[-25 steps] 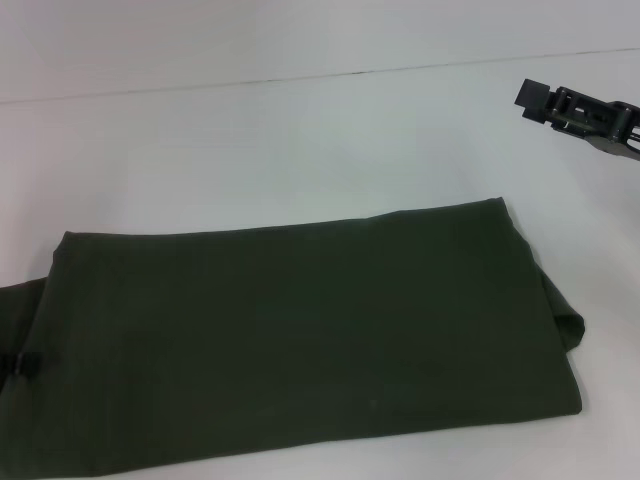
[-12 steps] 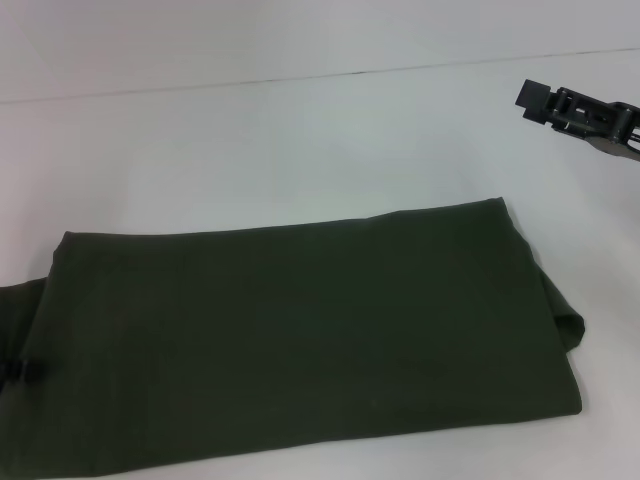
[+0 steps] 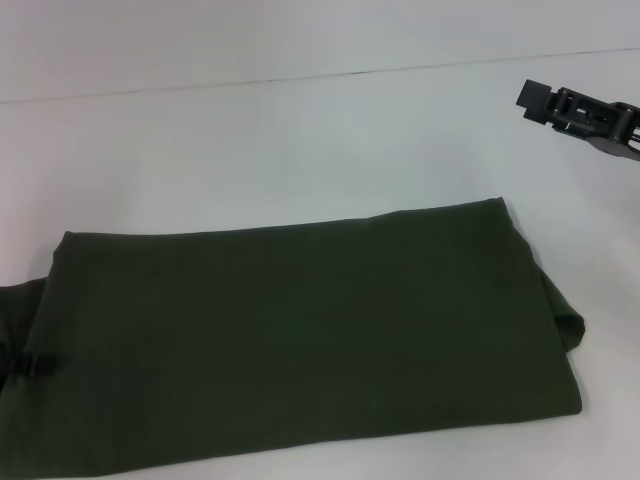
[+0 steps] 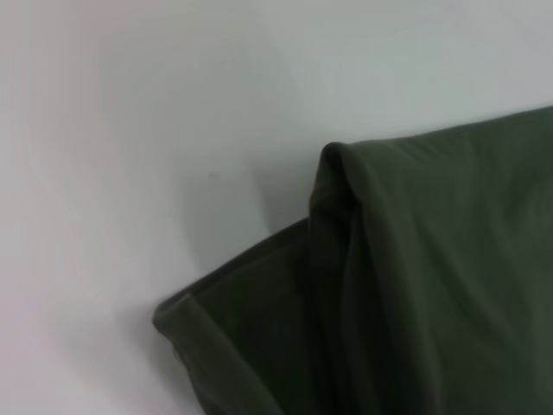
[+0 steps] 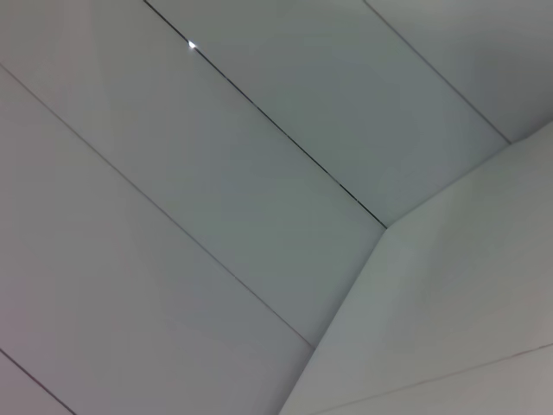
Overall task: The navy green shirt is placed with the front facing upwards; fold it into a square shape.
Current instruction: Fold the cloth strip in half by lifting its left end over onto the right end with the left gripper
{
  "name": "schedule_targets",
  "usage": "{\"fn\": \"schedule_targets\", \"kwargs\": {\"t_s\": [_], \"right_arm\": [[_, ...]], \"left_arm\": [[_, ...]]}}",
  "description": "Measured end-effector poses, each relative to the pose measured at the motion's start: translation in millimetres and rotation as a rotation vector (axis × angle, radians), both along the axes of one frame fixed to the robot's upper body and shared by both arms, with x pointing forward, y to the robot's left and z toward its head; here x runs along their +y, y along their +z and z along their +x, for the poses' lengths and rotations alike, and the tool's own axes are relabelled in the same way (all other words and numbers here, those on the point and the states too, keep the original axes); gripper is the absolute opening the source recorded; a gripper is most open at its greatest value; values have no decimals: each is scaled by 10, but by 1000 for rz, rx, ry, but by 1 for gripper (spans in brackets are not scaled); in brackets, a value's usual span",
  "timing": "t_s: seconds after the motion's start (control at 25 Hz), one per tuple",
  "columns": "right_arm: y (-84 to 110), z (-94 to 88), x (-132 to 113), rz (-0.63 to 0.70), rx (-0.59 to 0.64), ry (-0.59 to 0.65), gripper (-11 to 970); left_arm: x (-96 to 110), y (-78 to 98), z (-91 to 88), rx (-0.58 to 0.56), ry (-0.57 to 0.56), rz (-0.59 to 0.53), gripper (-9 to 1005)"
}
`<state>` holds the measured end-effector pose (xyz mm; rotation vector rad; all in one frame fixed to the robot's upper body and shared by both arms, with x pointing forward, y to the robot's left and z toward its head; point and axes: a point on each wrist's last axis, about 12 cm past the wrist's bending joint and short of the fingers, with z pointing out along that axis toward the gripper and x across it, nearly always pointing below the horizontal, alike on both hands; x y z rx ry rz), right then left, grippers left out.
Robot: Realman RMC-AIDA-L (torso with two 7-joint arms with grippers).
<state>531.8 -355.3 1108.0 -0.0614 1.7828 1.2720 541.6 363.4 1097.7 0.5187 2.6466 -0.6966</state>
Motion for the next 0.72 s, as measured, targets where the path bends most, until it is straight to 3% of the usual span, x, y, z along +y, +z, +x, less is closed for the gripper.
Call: {"fn": "schedule_targets", "kwargs": {"t_s": [0.28,0.72], "right_arm": [[10,1,-5,8,-7,-5,885],[7,-9,-16,8,-5,-8,884]], "left_arm": [[-29,7,13,-9,-1,7,899],[-59,1,37,-7,6,39,662]]}}
